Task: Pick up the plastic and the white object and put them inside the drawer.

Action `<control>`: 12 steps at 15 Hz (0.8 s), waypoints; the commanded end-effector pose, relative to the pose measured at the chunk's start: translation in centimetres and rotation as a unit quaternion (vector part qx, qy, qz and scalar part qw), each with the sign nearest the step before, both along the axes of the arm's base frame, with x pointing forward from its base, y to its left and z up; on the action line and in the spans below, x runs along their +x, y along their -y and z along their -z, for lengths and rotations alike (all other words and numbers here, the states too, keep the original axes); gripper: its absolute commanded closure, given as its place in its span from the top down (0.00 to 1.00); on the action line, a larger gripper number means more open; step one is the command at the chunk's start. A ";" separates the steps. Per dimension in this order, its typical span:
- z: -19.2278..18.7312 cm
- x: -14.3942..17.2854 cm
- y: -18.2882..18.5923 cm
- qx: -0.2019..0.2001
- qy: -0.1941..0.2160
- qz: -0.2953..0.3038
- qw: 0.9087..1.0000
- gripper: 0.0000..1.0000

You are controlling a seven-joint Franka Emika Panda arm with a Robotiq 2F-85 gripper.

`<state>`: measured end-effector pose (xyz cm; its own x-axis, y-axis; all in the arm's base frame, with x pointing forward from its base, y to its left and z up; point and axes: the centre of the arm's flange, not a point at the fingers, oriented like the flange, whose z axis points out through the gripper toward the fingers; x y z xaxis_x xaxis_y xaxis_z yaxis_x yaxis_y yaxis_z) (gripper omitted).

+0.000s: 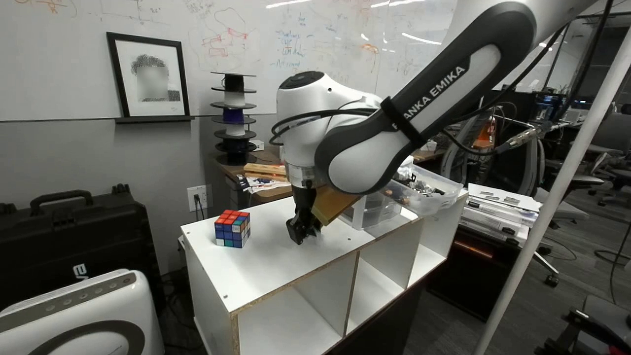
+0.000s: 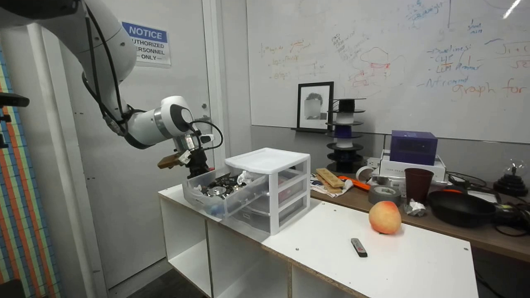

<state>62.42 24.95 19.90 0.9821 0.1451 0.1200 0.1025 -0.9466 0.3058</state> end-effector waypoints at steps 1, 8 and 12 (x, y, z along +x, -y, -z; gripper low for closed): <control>-7.2 -4.3 -1.1 0.034 0.015 -0.028 0.999 0.03; -20.7 -8.4 0.9 0.112 0.050 0.001 0.992 0.03; -26.8 -10.5 7.2 0.163 0.050 0.077 0.982 0.03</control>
